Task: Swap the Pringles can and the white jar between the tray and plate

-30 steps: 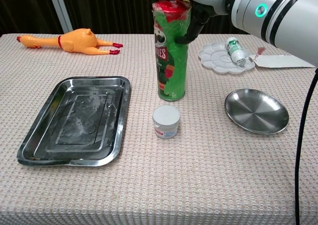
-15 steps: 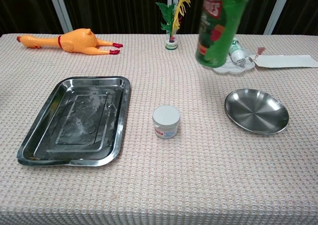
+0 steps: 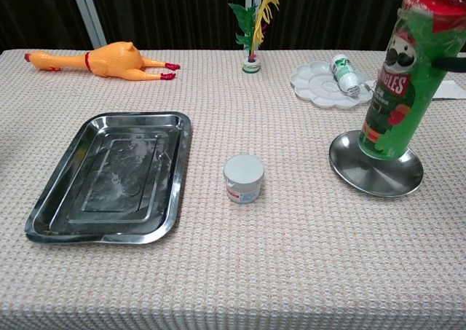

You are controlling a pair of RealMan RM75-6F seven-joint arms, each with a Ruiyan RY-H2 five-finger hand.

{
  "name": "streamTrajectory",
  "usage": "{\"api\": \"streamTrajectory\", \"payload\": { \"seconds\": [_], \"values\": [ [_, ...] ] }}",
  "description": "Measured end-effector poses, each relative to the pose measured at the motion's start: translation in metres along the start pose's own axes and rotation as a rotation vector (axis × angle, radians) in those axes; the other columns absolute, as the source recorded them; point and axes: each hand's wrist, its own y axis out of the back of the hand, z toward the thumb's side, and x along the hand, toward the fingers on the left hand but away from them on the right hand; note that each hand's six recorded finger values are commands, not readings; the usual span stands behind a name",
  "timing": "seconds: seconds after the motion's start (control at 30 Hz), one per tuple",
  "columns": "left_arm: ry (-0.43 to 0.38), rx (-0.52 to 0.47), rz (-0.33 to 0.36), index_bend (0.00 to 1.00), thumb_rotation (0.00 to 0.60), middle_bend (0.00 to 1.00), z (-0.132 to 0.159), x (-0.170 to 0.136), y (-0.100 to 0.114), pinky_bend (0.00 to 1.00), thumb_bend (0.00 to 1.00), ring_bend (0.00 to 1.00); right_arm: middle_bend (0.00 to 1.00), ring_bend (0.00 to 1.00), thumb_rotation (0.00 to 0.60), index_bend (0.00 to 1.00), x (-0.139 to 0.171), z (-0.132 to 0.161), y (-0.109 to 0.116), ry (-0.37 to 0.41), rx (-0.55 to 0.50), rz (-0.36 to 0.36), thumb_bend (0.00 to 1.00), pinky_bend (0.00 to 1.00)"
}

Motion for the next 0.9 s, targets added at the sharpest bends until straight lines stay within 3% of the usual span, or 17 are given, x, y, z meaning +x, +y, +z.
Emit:
{"api": "streamTrajectory", "payload": {
  "seconds": [0.2, 0.33, 0.43, 0.53, 0.9],
  "values": [
    [-0.01, 0.011, 0.012, 0.16, 0.6, 0.16, 0.001, 0.005, 0.004, 0.31, 0.11, 0.07, 0.41, 0.35, 0.6, 0.43, 0.002, 0.002, -0.02, 0.017, -0.015, 0.048, 0.28, 0.47],
    [-0.024, 0.013, 0.028, 0.16, 0.6, 0.16, 0.004, 0.008, 0.008, 0.3, 0.11, 0.06, 0.21, 0.08, 0.6, 0.21, 0.004, 0.006, -0.023, 0.039, -0.04, 0.058, 0.13, 0.18],
    [-0.034, 0.008, 0.033, 0.16, 0.6, 0.16, 0.008, 0.01, 0.01, 0.3, 0.11, 0.06, 0.05, 0.0, 0.6, 0.03, 0.006, 0.007, -0.021, 0.061, -0.048, 0.06, 0.05, 0.02],
    [-0.054, 0.006, 0.038, 0.16, 0.6, 0.16, 0.014, 0.013, 0.013, 0.3, 0.1, 0.06, 0.0, 0.0, 0.6, 0.0, 0.009, 0.007, -0.016, 0.07, -0.059, 0.051, 0.01, 0.0],
    [-0.108, -0.016, -0.012, 0.16, 0.6, 0.16, 0.036, 0.02, 0.004, 0.3, 0.1, 0.06, 0.0, 0.0, 0.6, 0.0, 0.021, -0.007, 0.021, 0.054, -0.084, -0.052, 0.0, 0.0]
  ]
}}
